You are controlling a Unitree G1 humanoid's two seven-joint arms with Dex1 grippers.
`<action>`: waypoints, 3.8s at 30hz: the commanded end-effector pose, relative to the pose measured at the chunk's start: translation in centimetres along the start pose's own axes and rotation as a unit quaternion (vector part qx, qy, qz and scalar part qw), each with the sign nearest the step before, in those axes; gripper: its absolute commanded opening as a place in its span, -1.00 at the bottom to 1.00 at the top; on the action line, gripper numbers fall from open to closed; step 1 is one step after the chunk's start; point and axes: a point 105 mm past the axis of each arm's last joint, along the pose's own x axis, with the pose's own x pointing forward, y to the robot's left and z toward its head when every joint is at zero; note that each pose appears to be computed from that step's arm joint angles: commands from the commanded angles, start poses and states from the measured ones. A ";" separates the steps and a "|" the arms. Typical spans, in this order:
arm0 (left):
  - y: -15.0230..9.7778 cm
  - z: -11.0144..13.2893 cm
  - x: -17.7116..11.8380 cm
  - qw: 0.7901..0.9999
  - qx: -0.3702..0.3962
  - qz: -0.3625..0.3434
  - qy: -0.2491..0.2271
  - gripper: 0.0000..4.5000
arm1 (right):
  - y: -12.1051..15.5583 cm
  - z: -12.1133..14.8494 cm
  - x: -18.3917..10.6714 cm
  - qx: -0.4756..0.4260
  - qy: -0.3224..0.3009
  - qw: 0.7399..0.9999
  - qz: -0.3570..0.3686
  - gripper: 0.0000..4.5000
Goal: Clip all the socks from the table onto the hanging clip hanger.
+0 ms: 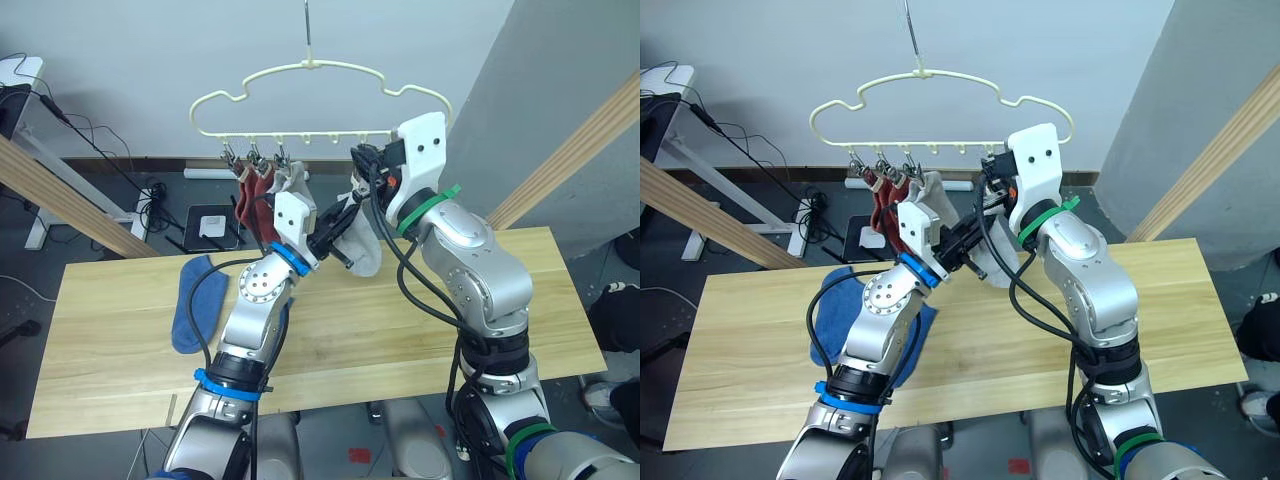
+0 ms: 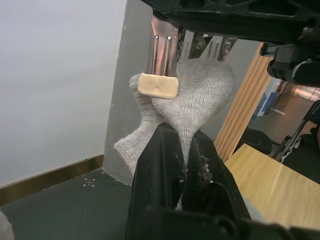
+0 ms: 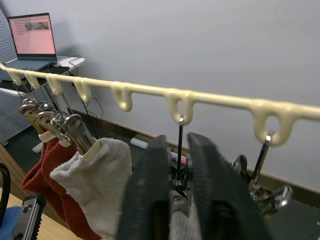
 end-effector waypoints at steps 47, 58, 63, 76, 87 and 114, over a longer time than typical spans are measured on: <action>2.6 6.8 -3.4 0.976 0.065 -0.205 0.011 0.32 | -2.5 -0.5 -4.3 -0.060 0.002 0.992 -0.111 -0.06; 2.4 8.3 -2.8 0.974 0.052 -0.221 0.000 0.32 | -2.7 0.4 -2.9 -0.044 -0.018 0.993 -0.108 -0.06; 2.4 8.2 -2.9 0.974 0.052 -0.222 0.003 0.32 | -2.6 0.0 -3.0 -0.054 -0.008 0.992 -0.111 -0.06; 2.8 9.8 -2.5 0.976 0.032 -0.213 -0.026 0.32 | -2.5 0.8 -2.3 -0.043 -0.035 0.991 -0.123 -0.06; 3.2 9.2 -2.9 0.976 0.048 -0.211 -0.012 0.32 | -3.2 1.3 -1.5 -0.038 -0.049 0.988 -0.144 -0.06; 2.7 8.9 -2.5 0.974 0.051 -0.219 -0.009 0.32 | -3.0 2.2 -2.0 0.039 -0.062 0.979 -0.188 -0.06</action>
